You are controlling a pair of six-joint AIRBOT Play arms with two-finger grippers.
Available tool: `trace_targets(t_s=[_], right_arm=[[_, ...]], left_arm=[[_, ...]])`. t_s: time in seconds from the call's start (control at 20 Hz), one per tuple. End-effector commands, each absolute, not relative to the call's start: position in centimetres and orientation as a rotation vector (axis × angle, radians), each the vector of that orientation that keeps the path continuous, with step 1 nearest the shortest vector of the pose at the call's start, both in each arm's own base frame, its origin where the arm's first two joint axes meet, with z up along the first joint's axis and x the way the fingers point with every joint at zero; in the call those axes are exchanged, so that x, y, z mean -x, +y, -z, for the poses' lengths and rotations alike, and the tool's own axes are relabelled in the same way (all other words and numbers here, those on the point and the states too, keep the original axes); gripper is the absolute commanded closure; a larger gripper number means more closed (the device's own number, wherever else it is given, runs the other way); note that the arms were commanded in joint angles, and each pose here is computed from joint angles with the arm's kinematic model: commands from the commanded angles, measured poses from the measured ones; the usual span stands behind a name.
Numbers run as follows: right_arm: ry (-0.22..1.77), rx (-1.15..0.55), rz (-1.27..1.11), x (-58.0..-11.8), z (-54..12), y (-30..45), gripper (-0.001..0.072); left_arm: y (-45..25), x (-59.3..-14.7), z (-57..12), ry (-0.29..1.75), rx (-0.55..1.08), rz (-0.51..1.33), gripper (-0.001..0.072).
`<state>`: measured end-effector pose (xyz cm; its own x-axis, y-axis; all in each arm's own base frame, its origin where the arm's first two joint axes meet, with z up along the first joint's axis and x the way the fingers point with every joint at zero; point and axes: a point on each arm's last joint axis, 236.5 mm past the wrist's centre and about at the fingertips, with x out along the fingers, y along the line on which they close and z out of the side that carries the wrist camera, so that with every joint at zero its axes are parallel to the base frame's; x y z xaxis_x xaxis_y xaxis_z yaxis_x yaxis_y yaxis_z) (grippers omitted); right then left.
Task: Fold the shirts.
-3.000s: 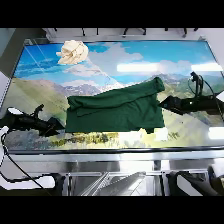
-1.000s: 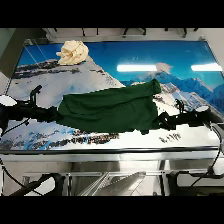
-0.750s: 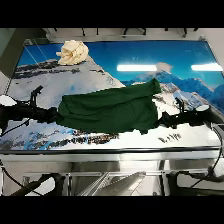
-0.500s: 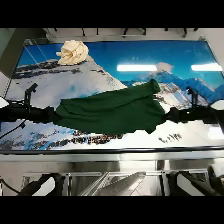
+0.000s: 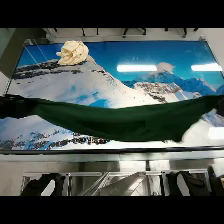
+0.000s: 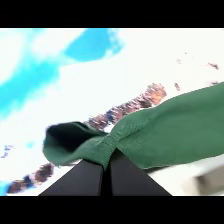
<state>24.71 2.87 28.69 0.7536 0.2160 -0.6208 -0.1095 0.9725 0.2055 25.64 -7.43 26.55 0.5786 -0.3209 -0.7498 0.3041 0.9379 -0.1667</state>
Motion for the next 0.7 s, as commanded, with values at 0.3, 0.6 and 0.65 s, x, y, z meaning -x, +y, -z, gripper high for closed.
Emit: trace_targets(t_s=[0.3, 0.6, 0.65], right_arm=[[0.339, 0.031, -0.012, -20.0, -46.0, 0.9, 0.0689], [0.378, 0.025, 0.016, -22.1, -45.3, -0.5, 0.0689], [0.401, 0.018, 0.032, -22.6, -44.6, -1.1, 0.0689]], left_arm=[[-2.1, -19.3, -44.5, 0.441, -0.061, 0.155, 0.0699], [-2.2, -21.6, -42.7, 0.503, -0.14, 0.095, 0.0699], [-2.0, -22.3, -41.1, 0.544, -0.184, 0.059, 0.0699]])
